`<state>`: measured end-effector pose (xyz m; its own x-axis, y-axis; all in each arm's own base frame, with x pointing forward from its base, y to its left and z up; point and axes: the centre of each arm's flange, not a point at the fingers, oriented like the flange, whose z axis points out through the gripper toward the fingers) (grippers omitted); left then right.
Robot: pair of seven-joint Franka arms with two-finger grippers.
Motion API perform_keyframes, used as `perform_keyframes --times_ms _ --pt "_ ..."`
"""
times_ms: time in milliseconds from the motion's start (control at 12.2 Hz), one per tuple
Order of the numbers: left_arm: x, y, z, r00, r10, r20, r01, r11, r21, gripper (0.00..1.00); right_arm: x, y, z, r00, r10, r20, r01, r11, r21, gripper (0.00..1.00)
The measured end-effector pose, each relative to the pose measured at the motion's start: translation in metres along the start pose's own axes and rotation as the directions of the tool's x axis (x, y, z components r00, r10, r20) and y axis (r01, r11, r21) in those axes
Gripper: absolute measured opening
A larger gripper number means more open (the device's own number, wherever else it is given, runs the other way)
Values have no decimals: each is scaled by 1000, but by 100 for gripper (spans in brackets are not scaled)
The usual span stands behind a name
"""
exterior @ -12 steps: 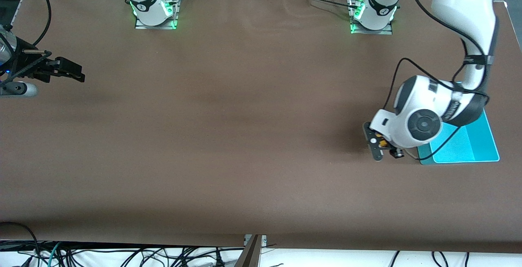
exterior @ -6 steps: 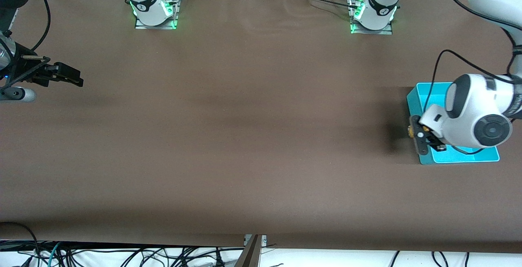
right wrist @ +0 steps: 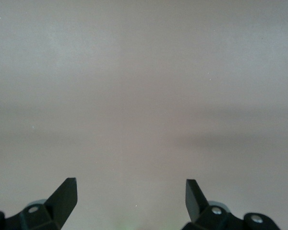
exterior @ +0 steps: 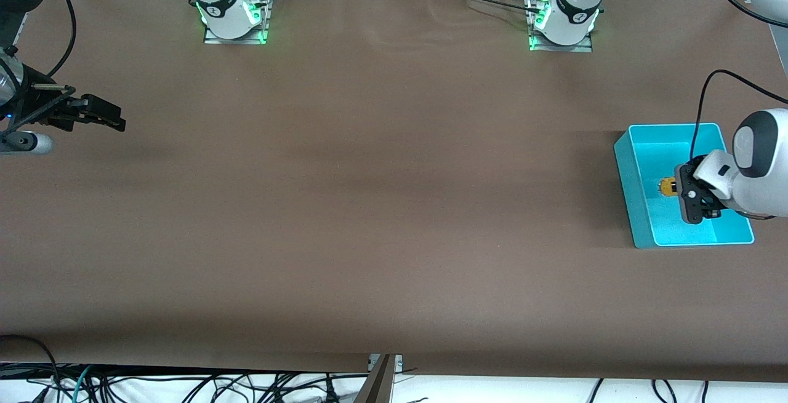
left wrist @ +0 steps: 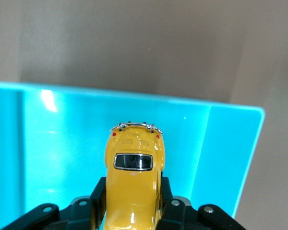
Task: Wind and store yellow beetle car
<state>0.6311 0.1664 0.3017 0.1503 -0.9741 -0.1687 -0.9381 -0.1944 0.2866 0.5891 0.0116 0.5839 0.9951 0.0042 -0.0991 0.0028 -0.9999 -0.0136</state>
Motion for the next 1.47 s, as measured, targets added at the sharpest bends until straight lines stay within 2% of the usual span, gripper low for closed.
perform_keyframes --times_ms 327,654,736,899,1062,1144,1308,1471 --pt "-21 -21 71 999 0 -37 3 996 86 46 0 2 0 1000 4 -1 -4 1000 0 100" --pt "-24 -15 110 998 6 -60 1 994 110 46 0 3 0 1000 4 -1 -4 1000 0 100" --pt "-25 -14 111 998 32 -58 -25 993 114 52 0 3 0 1000 5 -1 -5 1000 0 100" --pt "-27 -15 100 994 97 -45 -90 986 139 73 0 3 0 1000 5 -1 -5 1000 0 100" --pt "-31 -14 75 994 103 -32 -97 983 159 95 0 3 0 1000 5 -1 -5 1000 0 100" --pt "-31 -10 55 994 102 -23 -97 981 169 100 0 3 0 1000 6 -1 -6 1000 0 100" --pt "-22 2 2 996 90 -8 -87 981 172 100 0 3 0 1000 6 -1 -6 1000 0 100" --pt "-3 19 -58 1000 27 -4 -26 989 148 100 0 3 0 1000 6 -1 -6 1000 0 100"
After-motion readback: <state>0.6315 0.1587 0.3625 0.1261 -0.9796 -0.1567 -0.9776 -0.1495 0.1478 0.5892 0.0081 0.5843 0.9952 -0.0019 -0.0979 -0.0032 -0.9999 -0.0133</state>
